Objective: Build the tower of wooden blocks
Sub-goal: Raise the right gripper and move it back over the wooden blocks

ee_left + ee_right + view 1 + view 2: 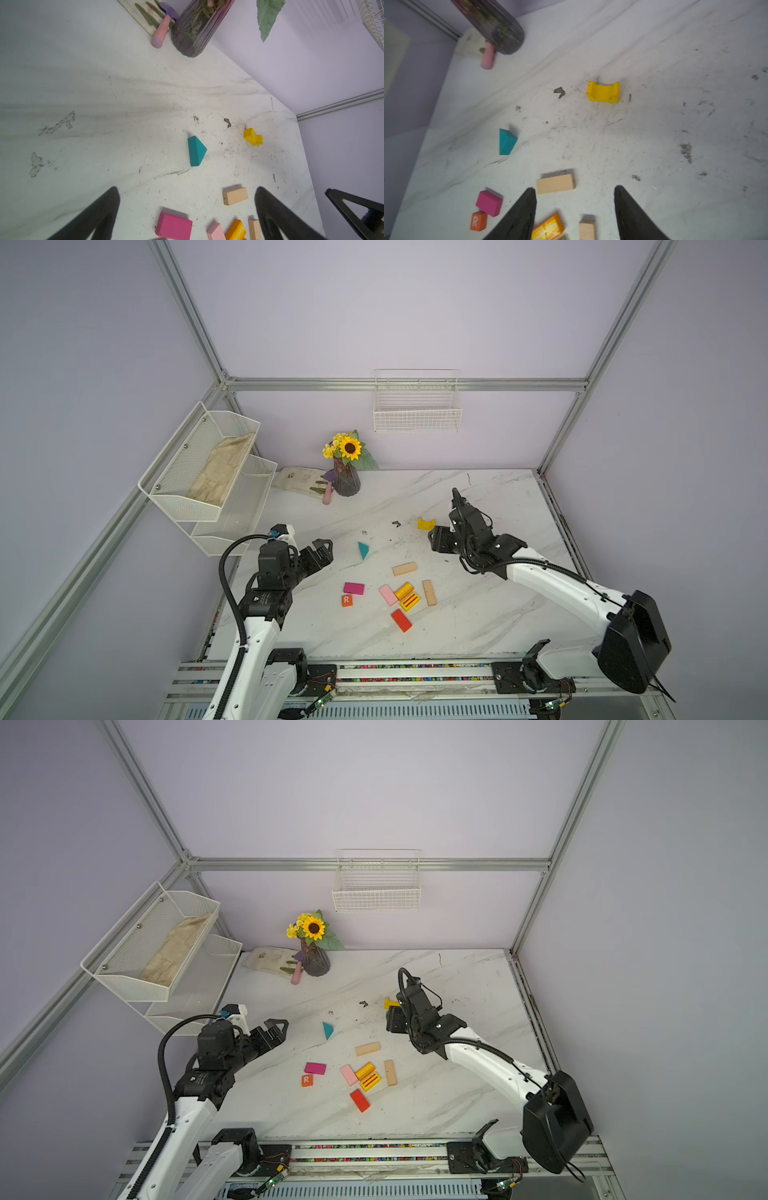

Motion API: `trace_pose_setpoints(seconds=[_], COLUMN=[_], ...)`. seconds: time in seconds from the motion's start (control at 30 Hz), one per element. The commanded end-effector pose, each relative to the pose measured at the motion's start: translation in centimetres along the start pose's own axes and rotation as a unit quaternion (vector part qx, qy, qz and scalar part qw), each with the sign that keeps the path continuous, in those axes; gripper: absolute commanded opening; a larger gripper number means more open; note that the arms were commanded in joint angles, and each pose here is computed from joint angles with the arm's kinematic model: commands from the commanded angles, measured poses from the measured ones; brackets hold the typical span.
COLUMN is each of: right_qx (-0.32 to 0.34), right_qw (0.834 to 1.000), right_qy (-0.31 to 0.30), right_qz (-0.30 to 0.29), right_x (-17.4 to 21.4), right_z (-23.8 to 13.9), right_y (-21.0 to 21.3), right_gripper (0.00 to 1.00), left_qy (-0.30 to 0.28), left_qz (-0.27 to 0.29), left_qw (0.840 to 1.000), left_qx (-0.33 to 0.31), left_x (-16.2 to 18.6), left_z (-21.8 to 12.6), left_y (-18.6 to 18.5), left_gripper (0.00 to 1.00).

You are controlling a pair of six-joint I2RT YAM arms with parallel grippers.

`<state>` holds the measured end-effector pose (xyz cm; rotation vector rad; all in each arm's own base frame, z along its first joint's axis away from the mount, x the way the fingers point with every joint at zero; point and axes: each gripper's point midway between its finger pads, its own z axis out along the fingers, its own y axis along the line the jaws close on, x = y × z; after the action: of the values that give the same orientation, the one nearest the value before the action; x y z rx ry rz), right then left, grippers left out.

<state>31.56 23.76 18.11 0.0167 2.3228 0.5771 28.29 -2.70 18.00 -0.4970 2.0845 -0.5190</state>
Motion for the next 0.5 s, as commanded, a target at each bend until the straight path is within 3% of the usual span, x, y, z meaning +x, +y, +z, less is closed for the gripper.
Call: trace_pose_setpoints(seconds=[0.0, 0.03, 0.13, 0.23, 0.37, 0.47], right_qx=[-0.022, -0.018, 0.025, 0.032, 0.077, 0.059], right_qw=[0.999, 0.999, 0.999, 0.999, 0.994, 0.988], right_qy=[-0.023, -0.028, -0.018, 0.009, 0.073, 0.137], right_qz=[0.006, -0.011, -0.031, -0.037, -0.037, -0.046], right_x=[1.9, 2.1, 2.5, 3.4, 5.6, 7.4], right_z=[1.2, 1.4, 1.9, 2.2, 4.0, 4.5], right_y=[-0.1, -0.2, -1.6, -1.8, -3.0, -1.8], right_gripper=[0.64, 0.64, 0.65, 0.66, 0.63, 0.56], left_qy=[-0.043, -0.043, -0.040, -0.056, -0.076, -0.070], left_qz=[0.033, 0.013, 0.026, 0.007, 0.009, 0.010], left_qw=[0.996, 0.997, 0.999, 0.998, 0.997, 0.997], left_qx=[-0.064, -0.068, -0.007, -0.034, -0.026, -0.024], left_x=[0.7, 0.9, 1.7, 2.0, 1.6, 1.8], left_z=[0.6, 0.4, 0.3, 0.0, -0.5, -0.3], left_y=[3.8, 4.0, 2.1, 3.6, 3.3, 3.2], left_gripper=[1.00, 1.00, 1.00, 1.00, 1.00, 1.00])
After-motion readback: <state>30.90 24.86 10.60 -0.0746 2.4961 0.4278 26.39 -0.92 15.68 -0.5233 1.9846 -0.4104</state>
